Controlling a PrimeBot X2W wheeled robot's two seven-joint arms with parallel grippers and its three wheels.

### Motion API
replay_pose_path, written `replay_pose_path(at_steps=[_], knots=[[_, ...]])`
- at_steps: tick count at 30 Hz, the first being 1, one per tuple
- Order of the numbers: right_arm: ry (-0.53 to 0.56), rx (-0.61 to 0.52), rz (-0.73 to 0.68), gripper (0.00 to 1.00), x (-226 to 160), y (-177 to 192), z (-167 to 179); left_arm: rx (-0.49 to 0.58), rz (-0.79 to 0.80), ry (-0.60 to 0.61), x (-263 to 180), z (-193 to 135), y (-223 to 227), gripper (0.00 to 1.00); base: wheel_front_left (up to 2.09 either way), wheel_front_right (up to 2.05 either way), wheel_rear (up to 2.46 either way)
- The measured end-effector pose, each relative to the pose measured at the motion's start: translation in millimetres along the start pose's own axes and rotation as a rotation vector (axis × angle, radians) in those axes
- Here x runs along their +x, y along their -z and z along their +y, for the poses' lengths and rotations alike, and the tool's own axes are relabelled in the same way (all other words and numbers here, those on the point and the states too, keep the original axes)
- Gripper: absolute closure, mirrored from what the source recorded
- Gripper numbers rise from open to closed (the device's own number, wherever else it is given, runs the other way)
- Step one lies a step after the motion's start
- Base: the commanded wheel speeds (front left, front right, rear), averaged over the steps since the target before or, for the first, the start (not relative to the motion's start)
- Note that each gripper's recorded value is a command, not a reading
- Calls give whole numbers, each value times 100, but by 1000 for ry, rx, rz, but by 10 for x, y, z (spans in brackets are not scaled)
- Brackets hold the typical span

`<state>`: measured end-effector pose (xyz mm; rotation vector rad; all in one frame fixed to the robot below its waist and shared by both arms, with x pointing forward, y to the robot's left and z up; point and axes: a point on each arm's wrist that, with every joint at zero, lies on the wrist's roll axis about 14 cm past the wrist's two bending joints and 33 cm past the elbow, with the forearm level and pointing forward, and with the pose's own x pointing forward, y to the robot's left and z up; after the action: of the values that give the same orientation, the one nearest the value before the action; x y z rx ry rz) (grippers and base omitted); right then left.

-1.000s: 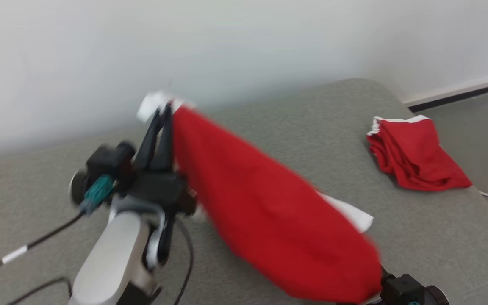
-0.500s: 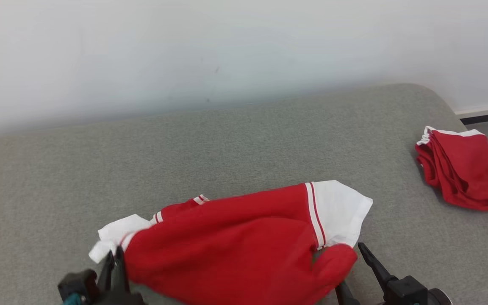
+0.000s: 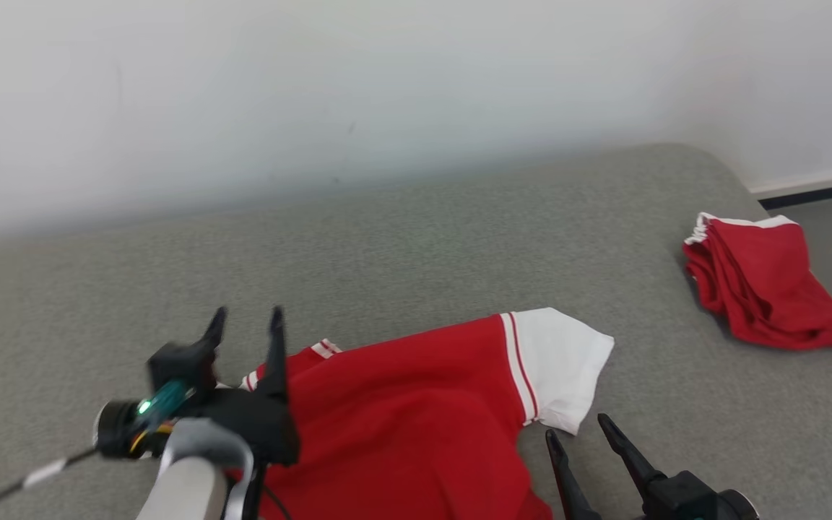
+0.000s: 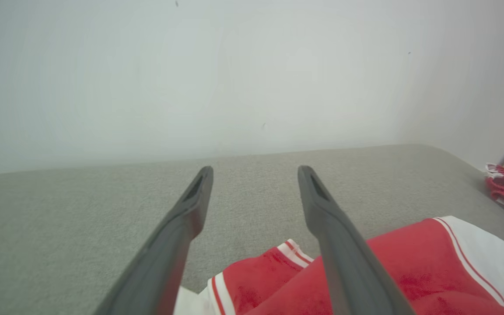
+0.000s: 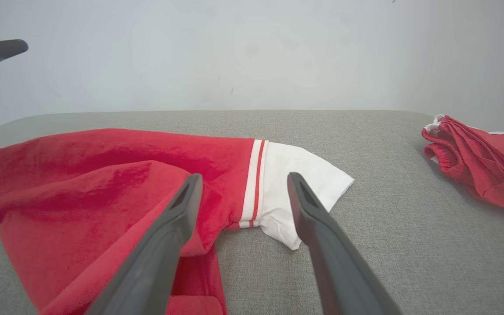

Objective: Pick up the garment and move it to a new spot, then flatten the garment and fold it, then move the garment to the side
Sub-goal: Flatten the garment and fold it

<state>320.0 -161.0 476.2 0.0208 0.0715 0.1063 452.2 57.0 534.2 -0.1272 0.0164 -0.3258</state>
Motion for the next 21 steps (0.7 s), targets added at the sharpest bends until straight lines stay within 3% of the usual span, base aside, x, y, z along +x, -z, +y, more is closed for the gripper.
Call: replay_pose_path(at_steps=[5,10,21], knots=[[33,1,-5,0,-49,-15,-86,129,257,118,191,-337,472,0,0,0,0],[103,9,9,0,-167,37,-264,256,439,62,346,-76,816,0,0,0,0],[206,6,48,0,-289,156,-543,306,721,112,460,-60,1406,0,0,0,0]])
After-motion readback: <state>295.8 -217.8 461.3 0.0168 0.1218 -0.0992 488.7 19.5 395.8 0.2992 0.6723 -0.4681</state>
